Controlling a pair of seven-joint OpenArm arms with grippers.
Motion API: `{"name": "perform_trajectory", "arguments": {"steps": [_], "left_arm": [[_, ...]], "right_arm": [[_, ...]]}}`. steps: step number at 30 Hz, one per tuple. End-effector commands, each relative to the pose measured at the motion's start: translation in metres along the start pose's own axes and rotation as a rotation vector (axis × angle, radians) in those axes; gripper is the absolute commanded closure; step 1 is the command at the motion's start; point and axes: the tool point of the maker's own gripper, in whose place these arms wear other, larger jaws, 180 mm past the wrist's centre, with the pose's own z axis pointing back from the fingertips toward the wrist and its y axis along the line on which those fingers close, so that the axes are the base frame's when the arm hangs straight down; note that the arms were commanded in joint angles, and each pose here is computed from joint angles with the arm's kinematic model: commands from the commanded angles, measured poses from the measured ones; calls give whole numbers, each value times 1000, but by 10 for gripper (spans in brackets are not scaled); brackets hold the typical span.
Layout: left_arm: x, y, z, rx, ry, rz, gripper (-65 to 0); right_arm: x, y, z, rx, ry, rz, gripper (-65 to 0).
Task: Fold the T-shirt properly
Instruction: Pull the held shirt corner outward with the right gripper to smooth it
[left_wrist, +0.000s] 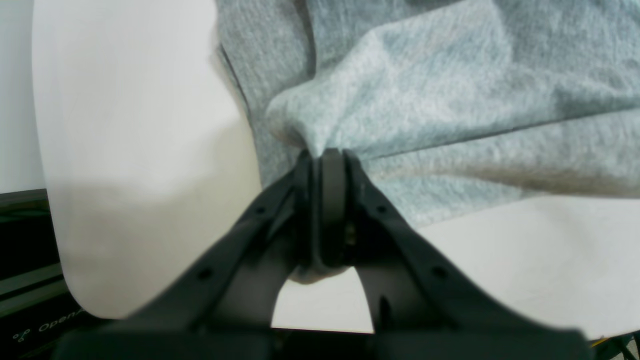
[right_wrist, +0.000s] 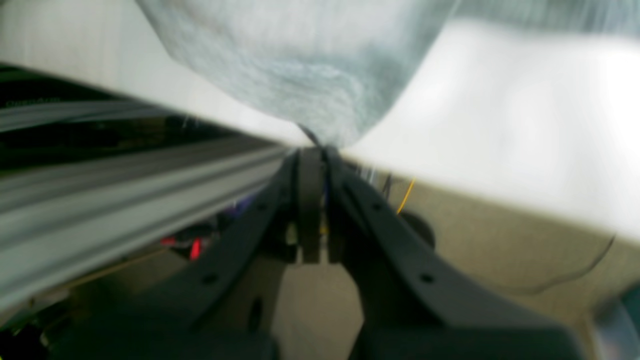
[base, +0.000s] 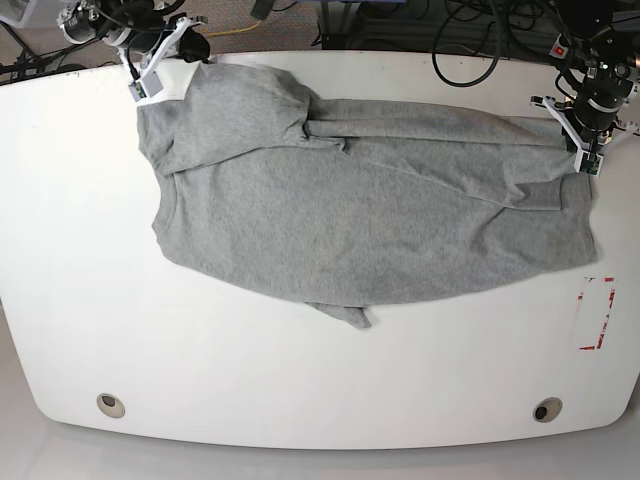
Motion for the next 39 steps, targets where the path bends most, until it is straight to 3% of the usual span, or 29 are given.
{"name": "perform_trajectory", "arguments": {"steps": [1,5,8,11,13,20,32,34,39], "left_arm": [[9,7,3,22,-29,-9,0],[8,7,3,23,-28,-10,0],[8,7,3,23,-28,-10,0],[9,8,3,24,-29,-11,0],[9,8,3,24,-29,-11,0],[8,8,4,23,-26,-12,0],[7,8,4,23,-26,-11,0],[7,8,4,23,-26,-11,0],[9,8,4,24,-29,-10,0]], "right_arm": [[6,1,5,0,-25,18,0],[5,0,5,0,-20,14,-6],[5,0,6,-4,-22,16,-181],[8,-2,7,-9,-30,16,-406],[12,-2,6,-8,-39,18,-487],[34,-8,-3,5,-85,16,-493],[41,-31,-14,20,-72,-25,-491],[40,-29,-14,23,-69,-26,-468],[28,-19,-22,50,-59,-60,-336]]}}
